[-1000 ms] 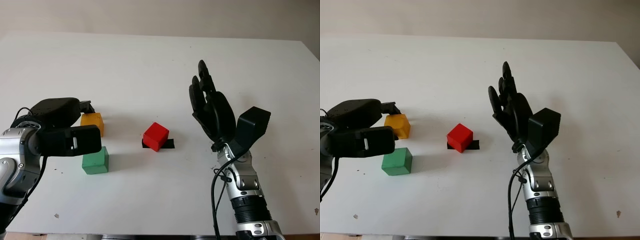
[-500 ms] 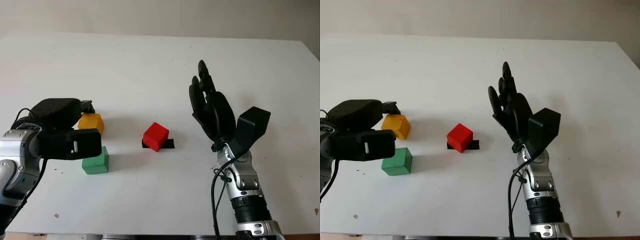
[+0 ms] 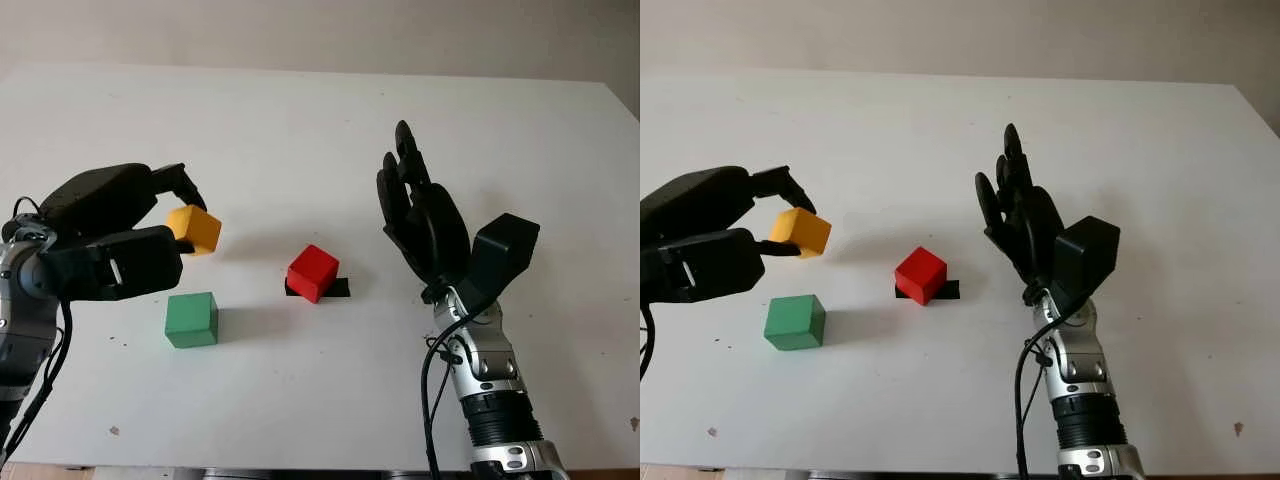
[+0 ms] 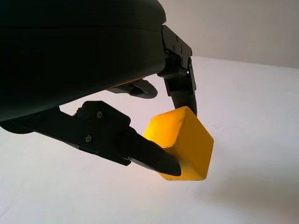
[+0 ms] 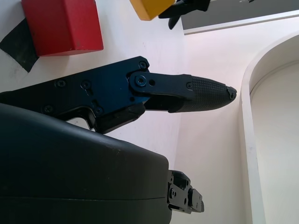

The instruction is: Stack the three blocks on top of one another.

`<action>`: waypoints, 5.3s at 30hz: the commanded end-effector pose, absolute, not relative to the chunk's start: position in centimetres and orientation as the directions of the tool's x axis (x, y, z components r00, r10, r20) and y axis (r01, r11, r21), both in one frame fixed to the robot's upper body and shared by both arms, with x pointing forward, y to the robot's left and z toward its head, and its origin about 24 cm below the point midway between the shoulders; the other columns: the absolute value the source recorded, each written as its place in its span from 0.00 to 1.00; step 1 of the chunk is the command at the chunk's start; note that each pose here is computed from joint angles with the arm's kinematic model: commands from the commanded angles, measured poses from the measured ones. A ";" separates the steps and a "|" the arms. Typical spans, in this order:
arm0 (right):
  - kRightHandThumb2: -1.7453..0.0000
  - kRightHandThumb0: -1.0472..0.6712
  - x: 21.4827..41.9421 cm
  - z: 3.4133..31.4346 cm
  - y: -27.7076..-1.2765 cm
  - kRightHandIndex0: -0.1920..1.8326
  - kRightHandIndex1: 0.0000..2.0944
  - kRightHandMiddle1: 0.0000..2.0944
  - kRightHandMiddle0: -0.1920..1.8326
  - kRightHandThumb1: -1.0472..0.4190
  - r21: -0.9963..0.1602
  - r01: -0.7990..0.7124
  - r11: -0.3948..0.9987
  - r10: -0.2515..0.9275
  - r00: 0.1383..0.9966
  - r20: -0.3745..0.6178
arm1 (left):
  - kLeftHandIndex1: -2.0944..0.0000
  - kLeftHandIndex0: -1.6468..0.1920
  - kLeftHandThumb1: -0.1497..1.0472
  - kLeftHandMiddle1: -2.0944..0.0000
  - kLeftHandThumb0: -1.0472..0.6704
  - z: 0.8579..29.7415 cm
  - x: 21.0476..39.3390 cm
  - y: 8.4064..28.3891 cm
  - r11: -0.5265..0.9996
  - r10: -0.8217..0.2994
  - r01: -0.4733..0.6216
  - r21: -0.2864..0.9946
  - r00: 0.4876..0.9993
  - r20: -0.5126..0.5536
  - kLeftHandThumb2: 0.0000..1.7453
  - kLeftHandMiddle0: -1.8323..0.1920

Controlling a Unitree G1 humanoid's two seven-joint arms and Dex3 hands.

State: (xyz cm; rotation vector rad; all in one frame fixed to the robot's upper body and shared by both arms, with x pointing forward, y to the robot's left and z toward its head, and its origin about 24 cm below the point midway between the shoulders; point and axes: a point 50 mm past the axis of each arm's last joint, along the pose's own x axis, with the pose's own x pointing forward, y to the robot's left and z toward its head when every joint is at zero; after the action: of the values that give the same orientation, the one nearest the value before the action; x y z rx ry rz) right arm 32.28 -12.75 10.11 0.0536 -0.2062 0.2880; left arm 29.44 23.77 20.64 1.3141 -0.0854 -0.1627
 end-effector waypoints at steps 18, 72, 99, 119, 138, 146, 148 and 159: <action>0.73 0.20 32.1 10.3 -12.9 0.00 0.00 0.00 0.00 0.00 0.034 -0.280 0.959 0.267 0.939 0.215 | 0.30 0.75 0.99 0.99 0.43 23.3 29.6 19.2 0.548 -0.447 0.178 0.817 0.888 0.106 0.03 0.73; 0.73 0.20 31.7 10.4 -13.6 0.00 0.00 0.01 0.00 0.00 0.008 -0.265 0.964 0.257 0.941 0.222 | 0.25 0.72 0.96 0.98 0.38 16.8 35.0 16.1 0.475 -0.686 0.673 0.568 0.687 -0.241 0.03 0.76; 0.73 0.20 32.0 10.4 -13.7 0.00 0.00 0.00 0.00 0.00 0.003 -0.275 0.962 0.268 0.940 0.214 | 0.52 0.82 0.85 0.99 0.35 17.1 34.8 16.3 0.465 -0.680 0.689 0.556 0.680 -0.274 0.03 0.87; 0.74 0.19 32.2 10.5 -13.8 0.00 0.00 0.02 0.00 0.00 -0.007 -0.280 0.960 0.274 0.934 0.228 | 0.91 0.85 0.88 0.98 0.25 19.8 31.8 20.7 0.569 -0.656 0.597 0.566 0.744 -0.126 0.03 0.91; 0.72 0.20 32.7 10.7 -14.1 0.00 0.00 0.02 0.00 0.00 -0.016 -0.264 0.964 0.261 0.939 0.226 | 0.93 0.79 0.87 0.98 0.21 22.2 20.1 25.5 0.451 -0.187 0.136 0.882 0.981 -0.056 0.02 0.95; 0.72 0.21 32.7 10.7 -14.2 0.00 0.00 0.01 0.00 0.00 0.002 -0.281 0.960 0.273 0.935 0.228 | 0.95 0.79 0.86 0.98 0.23 21.0 17.3 24.5 0.354 -0.139 0.156 0.922 0.984 -0.113 0.03 0.96; 0.72 0.21 32.7 10.8 -14.2 0.00 0.00 0.01 0.00 0.00 -0.007 -0.275 0.962 0.269 0.936 0.228 | 0.96 0.79 0.85 0.98 0.23 20.8 17.0 24.3 0.334 -0.127 0.163 0.928 0.984 -0.126 0.02 0.96; 0.73 0.20 32.6 10.6 -14.4 0.00 0.00 0.02 0.01 0.00 0.003 -0.264 0.964 0.257 0.943 0.212 | 0.97 0.78 0.85 0.98 0.17 18.6 18.1 23.5 0.268 -0.142 0.147 0.952 0.984 -0.112 0.03 0.97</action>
State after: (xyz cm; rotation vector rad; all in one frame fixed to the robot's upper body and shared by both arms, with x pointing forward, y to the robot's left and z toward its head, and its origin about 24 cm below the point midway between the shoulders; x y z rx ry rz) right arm 32.61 -14.10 10.13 0.0329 -0.1975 0.2715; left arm 17.95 23.70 18.84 1.2812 0.0190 -0.1981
